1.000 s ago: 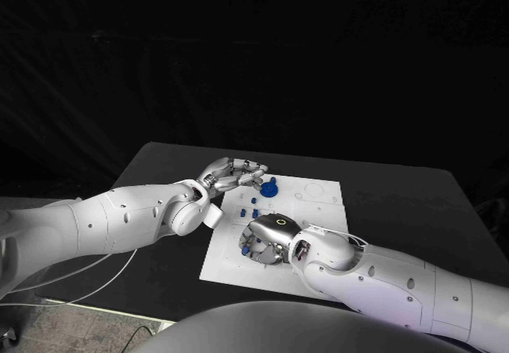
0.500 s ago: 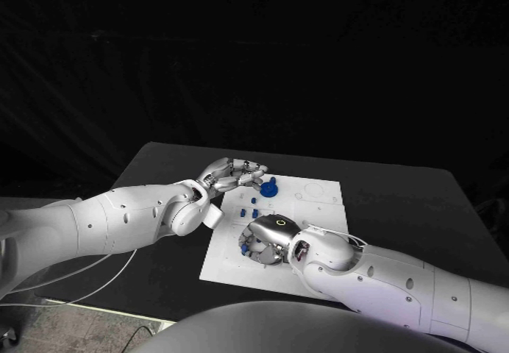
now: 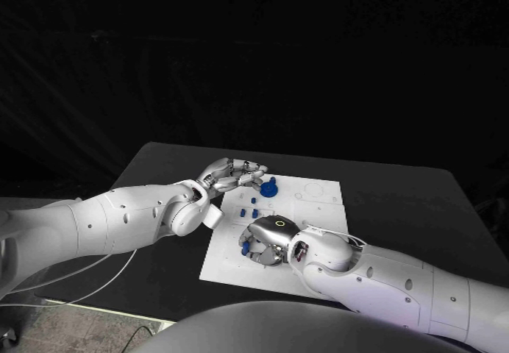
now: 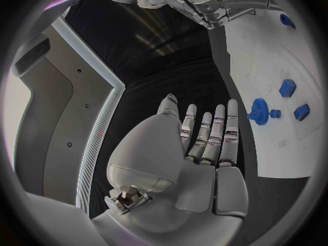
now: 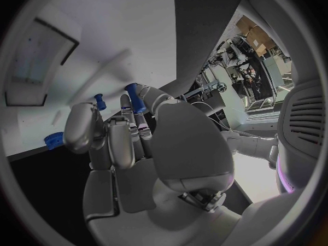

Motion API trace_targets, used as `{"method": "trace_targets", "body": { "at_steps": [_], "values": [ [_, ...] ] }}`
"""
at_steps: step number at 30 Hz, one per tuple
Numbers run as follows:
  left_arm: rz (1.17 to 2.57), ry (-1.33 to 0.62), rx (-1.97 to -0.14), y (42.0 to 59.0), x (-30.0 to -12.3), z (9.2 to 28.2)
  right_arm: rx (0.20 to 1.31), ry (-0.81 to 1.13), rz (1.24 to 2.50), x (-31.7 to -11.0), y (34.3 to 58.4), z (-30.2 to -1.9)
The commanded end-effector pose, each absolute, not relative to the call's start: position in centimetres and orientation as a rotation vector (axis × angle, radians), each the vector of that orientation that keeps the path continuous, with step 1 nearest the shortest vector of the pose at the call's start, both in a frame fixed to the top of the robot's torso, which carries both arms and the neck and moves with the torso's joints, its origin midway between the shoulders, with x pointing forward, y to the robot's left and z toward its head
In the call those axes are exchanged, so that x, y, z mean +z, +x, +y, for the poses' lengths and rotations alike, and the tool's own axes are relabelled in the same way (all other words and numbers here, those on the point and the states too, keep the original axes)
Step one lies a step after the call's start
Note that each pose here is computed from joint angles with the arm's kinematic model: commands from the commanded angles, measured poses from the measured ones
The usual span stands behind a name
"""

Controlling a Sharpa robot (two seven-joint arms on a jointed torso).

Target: Assemble the parts on the task board

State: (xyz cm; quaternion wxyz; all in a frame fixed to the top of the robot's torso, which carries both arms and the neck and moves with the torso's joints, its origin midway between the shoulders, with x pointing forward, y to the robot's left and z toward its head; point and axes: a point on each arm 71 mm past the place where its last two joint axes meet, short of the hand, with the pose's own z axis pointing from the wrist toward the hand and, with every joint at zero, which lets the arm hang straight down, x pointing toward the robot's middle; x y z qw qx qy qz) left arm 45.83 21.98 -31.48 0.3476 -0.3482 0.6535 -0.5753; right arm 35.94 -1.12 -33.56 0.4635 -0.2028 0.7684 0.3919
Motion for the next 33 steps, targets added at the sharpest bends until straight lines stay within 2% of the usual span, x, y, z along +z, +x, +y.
{"method": "trace_targets", "body": {
  "at_steps": [1,33],
  "values": [
    [1.697,-0.904,-1.516,45.77,-31.45,21.77,0.946,-0.525,1.888,-33.67,35.87,-1.08],
    [1.707,-0.909,-1.512,45.68,-31.65,21.80,0.997,-0.470,1.765,-32.70,35.92,-1.96]
  ]
}}
